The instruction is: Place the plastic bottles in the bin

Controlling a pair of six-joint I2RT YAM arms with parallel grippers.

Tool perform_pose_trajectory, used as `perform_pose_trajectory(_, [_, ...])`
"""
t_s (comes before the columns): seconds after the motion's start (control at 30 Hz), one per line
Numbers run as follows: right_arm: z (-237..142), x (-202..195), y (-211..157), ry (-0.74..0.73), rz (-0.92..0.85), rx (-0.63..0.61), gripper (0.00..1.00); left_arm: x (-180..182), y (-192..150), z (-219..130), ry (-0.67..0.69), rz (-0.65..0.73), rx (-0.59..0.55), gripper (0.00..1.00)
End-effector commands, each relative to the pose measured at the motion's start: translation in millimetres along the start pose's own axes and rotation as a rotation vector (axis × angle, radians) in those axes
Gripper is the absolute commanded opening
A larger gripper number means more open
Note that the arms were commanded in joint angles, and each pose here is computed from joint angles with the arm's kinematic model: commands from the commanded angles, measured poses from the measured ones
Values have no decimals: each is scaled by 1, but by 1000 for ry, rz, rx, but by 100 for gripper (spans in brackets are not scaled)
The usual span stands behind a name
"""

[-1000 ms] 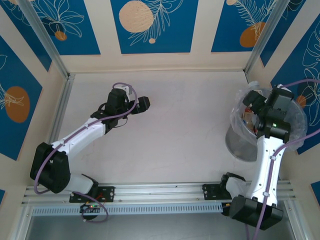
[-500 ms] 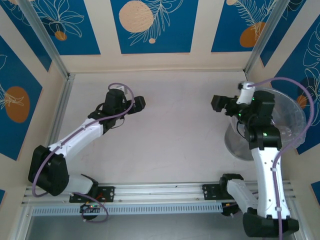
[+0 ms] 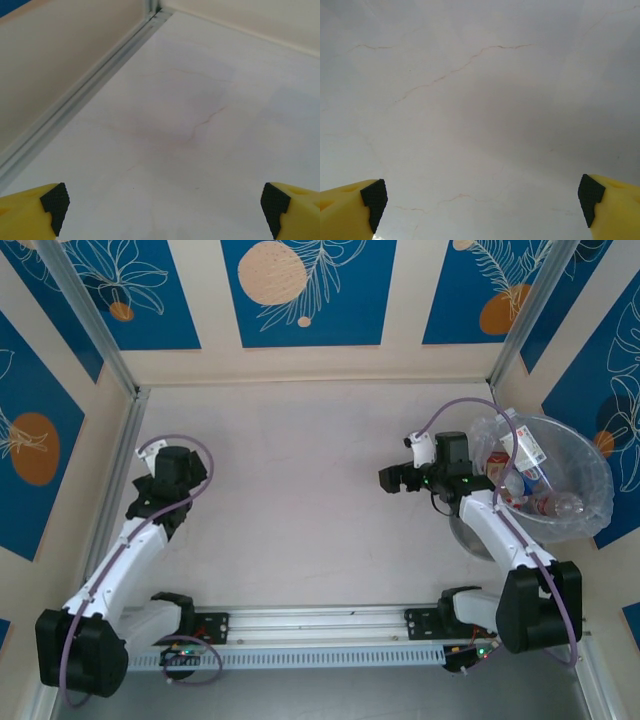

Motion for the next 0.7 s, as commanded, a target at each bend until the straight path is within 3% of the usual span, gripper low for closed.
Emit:
perform_pose_trajectory(0.0, [12, -12, 6, -61, -95, -50, 100, 15, -5, 16, 37, 64, -32, 100])
perform_pose_trajectory(0.2, [29, -25, -4, -94, -96, -92, 100, 8, -28, 52, -91, 104, -123, 100])
perform_pose_trajectory(0.37, [36, -41, -8, -107, -39, -171, 99, -14, -53, 79, -201, 156, -45, 100])
perform_pose_trajectory(0.67, [45, -51, -9, -89, 0, -291, 99, -40, -55, 78, -373, 220, -148, 100])
Point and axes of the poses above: each hand's point on the last joint's axis, 136 mm out from that joint toward the fingers, its own z axis out along the fingers, its own x axis along the line the jaws close on, y = z × x, the point moved 1 cm from there along -z, back along the fingers, and after that the axes turned 8 degrees about -z, right-handed, at the moved point
